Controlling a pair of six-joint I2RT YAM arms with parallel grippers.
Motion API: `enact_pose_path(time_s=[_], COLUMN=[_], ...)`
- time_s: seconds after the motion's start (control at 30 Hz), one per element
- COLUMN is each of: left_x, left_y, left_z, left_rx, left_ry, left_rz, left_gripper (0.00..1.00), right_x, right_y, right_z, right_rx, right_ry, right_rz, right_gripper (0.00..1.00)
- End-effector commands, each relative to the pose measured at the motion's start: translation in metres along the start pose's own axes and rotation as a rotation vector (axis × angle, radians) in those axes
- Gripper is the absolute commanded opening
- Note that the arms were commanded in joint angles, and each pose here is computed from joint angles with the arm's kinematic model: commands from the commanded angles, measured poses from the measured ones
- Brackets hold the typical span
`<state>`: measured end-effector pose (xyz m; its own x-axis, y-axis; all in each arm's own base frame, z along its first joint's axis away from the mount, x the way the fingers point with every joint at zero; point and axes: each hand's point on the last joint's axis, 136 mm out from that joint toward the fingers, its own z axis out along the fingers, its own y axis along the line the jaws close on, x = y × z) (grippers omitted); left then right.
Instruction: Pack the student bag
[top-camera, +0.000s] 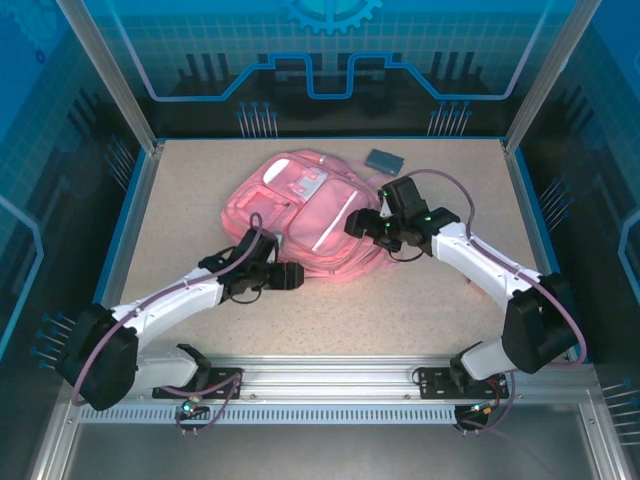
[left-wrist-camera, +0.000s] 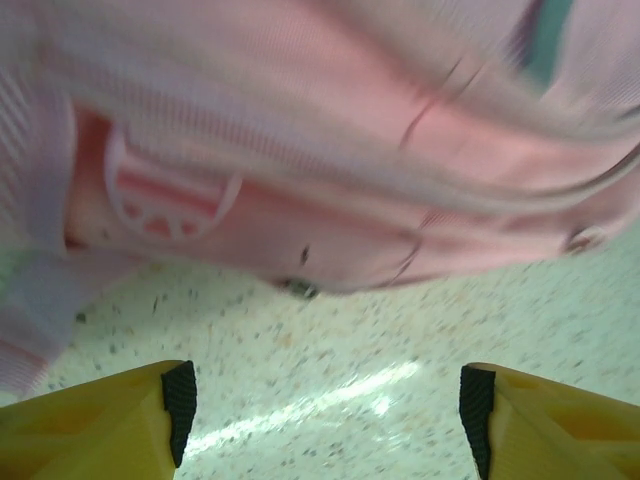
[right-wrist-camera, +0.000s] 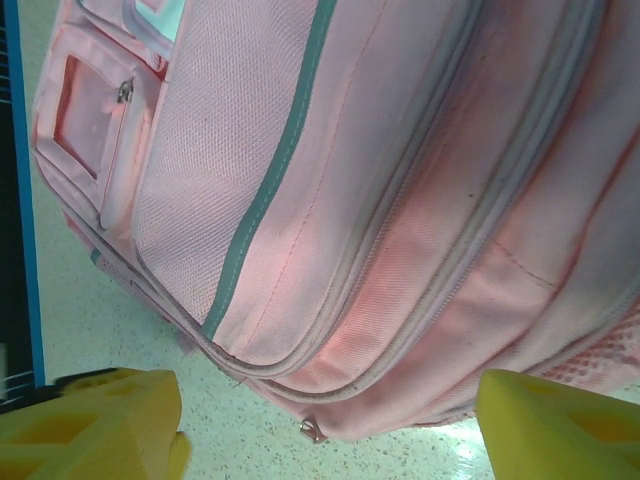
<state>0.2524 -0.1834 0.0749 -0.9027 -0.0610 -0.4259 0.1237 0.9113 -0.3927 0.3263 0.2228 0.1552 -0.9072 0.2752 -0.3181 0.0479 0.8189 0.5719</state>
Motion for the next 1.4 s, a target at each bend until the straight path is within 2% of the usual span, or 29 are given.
enact_pose_path(time_s=[0.0, 0.1, 0.3, 0.5, 0.7, 0.83, 1.03, 1.13, 1.37], left_x=[-0.014, -0.008, -0.002, -0.005, -0.013, -0.022, -0.025, -0.021, -0.015], left_y=[-0.018, -0.010, -0.006, 0.001, 0.005, 0.003, 0.003, 0.005, 0.009], left_z=[0.005, 0.020, 0.042, 0.052, 0.062, 0.058, 0.047, 0.043, 0.034], left_rx=[0.116, 0.096, 0.080, 0.041, 0.016, 0.017, 0.021, 0.018, 0.023], left_ry=[-0.079, -0.067, -0.008, -0.024, -0.052, -0.101, -0.155, -0.155, -0.178], left_rz=[0.018, 0.051, 0.089, 0.123, 0.168, 0.214, 0.255, 0.256, 0.214], left_gripper=[0.68, 0.62, 0.58, 0.56, 0.46, 0.41, 0.19, 0.12, 0.07], right_x=[0.004, 0.008, 0.012, 0.011, 0.014, 0.015, 0.024, 0.027, 0.024], right_y=[0.017, 0.019, 0.020, 0.022, 0.023, 0.023, 0.015, 0.003, -0.024], right_z=[0.001, 0.008, 0.012, 0.012, 0.013, 0.014, 0.021, 0.021, 0.012], right_rx=[-0.022, -0.015, -0.009, -0.009, -0.005, -0.003, 0.046, 0.100, 0.197], right_ry=[0.025, 0.043, 0.056, 0.055, 0.061, 0.064, 0.104, 0.107, 0.070], right_rz=[-0.033, -0.035, -0.030, -0.031, -0.033, -0.038, -0.036, -0.032, -0.003], right_gripper=[0.78, 0.79, 0.79, 0.78, 0.78, 0.78, 0.78, 0.78, 0.78])
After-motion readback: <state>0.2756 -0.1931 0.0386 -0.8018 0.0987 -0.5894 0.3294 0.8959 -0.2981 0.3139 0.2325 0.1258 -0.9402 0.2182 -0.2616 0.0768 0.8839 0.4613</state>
